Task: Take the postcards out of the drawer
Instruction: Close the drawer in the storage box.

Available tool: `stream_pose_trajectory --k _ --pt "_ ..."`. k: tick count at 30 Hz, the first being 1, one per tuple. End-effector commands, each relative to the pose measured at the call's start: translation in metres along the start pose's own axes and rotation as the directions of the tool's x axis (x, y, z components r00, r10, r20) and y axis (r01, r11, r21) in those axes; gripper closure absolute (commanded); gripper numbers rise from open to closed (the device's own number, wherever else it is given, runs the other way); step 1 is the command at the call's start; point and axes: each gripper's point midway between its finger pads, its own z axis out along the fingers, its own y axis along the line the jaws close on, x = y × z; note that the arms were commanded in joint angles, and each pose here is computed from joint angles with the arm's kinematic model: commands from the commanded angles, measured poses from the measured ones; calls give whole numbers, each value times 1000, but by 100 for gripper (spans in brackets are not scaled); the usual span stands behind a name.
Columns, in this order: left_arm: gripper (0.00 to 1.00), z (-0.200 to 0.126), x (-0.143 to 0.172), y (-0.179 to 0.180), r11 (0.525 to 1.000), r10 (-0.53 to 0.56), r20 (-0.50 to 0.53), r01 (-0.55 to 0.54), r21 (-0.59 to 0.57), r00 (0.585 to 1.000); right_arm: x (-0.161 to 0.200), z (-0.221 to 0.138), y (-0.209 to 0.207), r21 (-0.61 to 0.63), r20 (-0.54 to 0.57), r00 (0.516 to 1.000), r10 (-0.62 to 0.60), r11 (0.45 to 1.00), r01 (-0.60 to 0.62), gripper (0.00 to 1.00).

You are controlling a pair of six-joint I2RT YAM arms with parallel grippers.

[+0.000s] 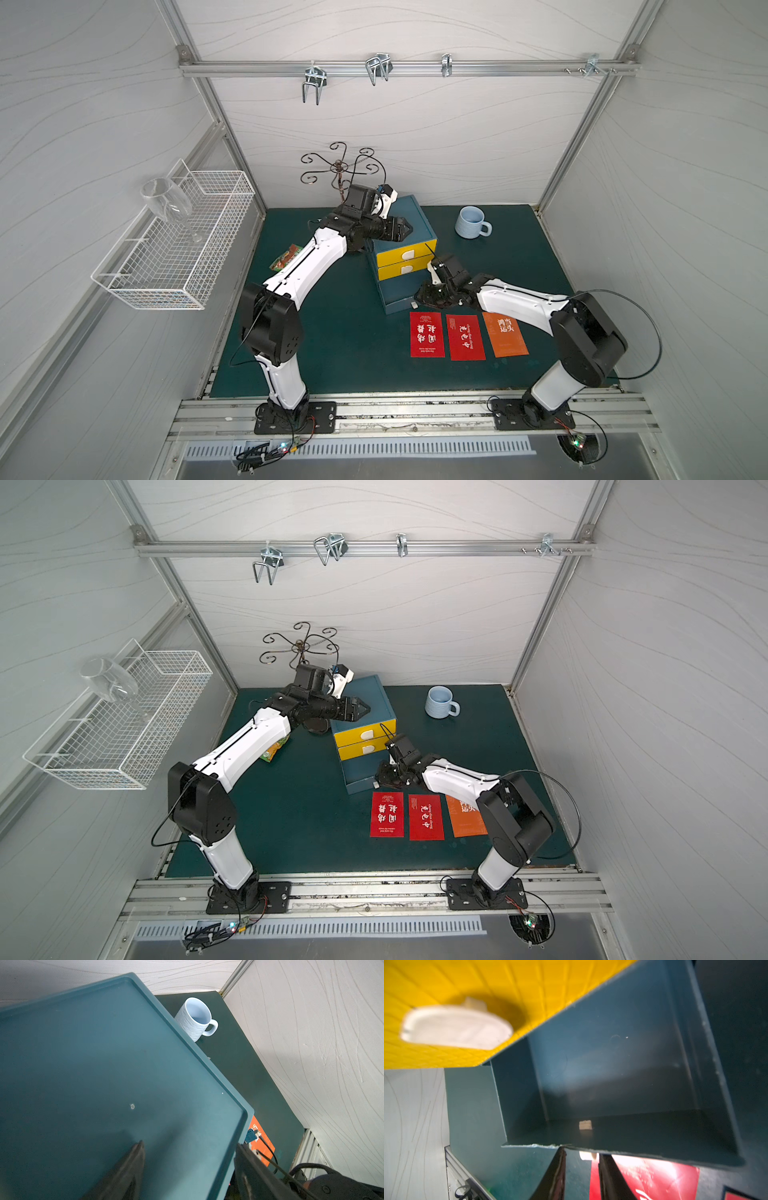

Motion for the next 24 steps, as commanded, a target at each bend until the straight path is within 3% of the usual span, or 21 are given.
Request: stream_pose_trajectory --k 1,21,24 --pt "27 12 34 15 998 -57 -112 54 -24 992 -16 7 -5 -5 78 997 2 1000 -2 72" --pt "27 13 37 15 998 -64 -123 62 -23 990 -49 33 -11 -163 220 961 167 978 -133 88" --pt "27 13 37 14 998 -66 -124 64 -19 990 -56 35 -12 -197 248 946 209 967 -162 86"
